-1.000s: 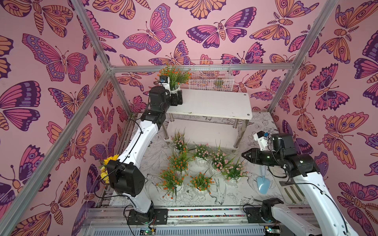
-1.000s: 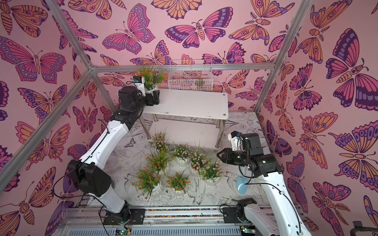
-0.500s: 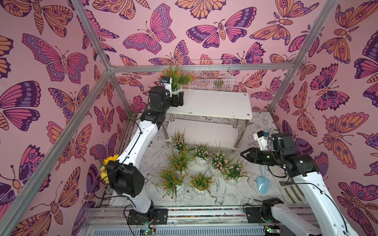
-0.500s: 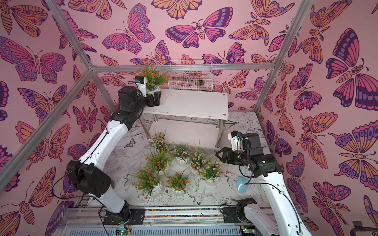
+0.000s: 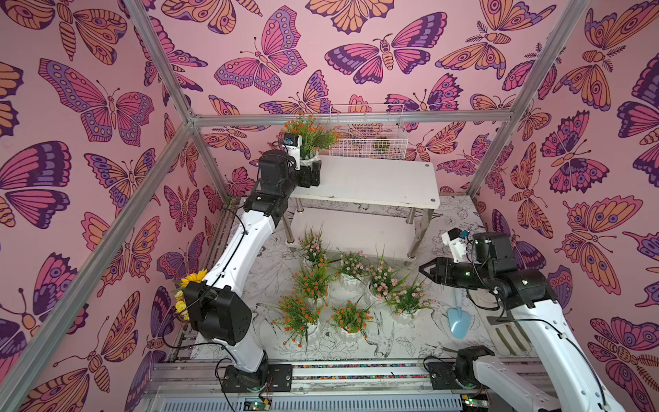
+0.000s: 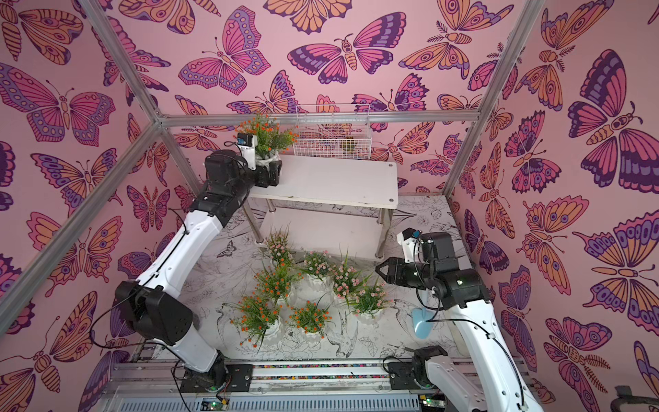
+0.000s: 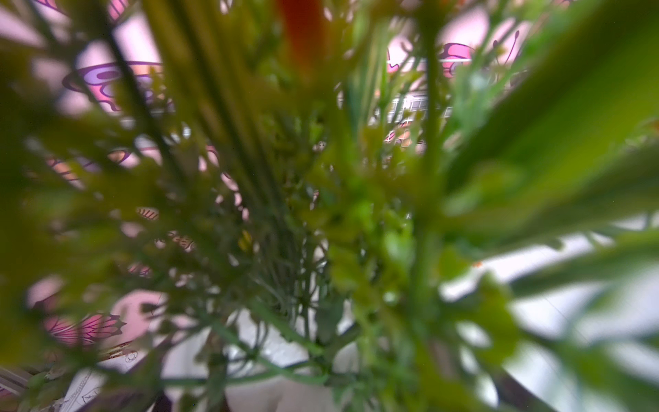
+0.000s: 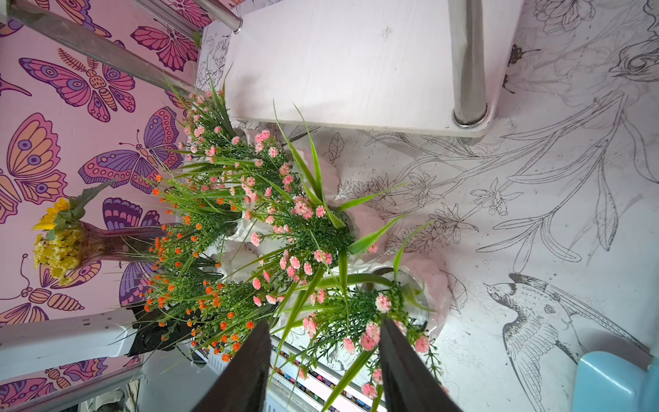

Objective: Place the baby's breath potted plants on the rack by color
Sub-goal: Place the baby's breath potted plant on the rack.

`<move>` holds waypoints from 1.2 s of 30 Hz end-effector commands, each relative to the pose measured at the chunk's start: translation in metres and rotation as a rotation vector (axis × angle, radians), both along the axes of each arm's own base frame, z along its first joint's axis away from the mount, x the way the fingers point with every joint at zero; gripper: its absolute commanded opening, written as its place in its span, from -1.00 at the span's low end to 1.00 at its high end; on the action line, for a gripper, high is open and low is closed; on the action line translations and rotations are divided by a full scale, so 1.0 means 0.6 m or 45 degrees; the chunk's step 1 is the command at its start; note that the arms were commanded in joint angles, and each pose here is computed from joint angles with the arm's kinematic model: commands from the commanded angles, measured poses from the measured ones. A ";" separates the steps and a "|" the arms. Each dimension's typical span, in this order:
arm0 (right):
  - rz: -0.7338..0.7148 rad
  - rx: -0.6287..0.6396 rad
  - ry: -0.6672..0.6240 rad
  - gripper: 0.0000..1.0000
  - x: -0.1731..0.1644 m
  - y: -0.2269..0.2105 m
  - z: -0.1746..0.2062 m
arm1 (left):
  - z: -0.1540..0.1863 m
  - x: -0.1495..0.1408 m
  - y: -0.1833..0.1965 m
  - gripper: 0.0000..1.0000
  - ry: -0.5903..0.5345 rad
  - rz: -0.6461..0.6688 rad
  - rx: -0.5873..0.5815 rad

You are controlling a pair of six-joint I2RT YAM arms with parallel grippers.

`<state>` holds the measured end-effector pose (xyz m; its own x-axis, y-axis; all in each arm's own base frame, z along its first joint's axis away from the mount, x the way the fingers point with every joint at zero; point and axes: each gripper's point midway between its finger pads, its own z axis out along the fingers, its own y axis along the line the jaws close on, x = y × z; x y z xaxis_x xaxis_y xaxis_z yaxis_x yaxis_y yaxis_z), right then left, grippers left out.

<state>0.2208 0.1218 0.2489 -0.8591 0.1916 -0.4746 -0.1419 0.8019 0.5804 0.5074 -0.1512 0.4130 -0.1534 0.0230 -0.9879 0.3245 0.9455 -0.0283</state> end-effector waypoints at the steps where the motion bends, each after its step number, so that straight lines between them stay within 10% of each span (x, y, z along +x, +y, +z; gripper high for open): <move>1: -0.014 -0.007 -0.008 0.02 0.007 -0.002 0.000 | 0.094 -0.033 0.009 0.46 -0.203 -0.011 -0.038; 4: -0.011 -0.006 -0.008 0.02 0.007 -0.001 0.000 | 0.095 -0.032 0.013 0.32 -0.204 0.007 -0.041; 8: -0.012 -0.013 -0.003 0.02 0.006 -0.003 -0.003 | 0.086 -0.033 0.015 0.98 -0.191 0.013 -0.036; 20: -0.022 -0.016 -0.013 0.02 0.007 -0.005 -0.002 | 0.071 -0.046 -0.017 0.70 -0.199 -0.148 -0.028; 23: -0.022 -0.015 -0.020 0.02 0.010 -0.004 0.001 | 0.073 -0.050 -0.022 1.00 -0.214 -0.180 -0.015; 36: -0.013 0.014 -0.047 0.02 0.021 0.002 0.009 | 0.083 -0.069 -0.032 1.00 -0.231 -0.364 -0.020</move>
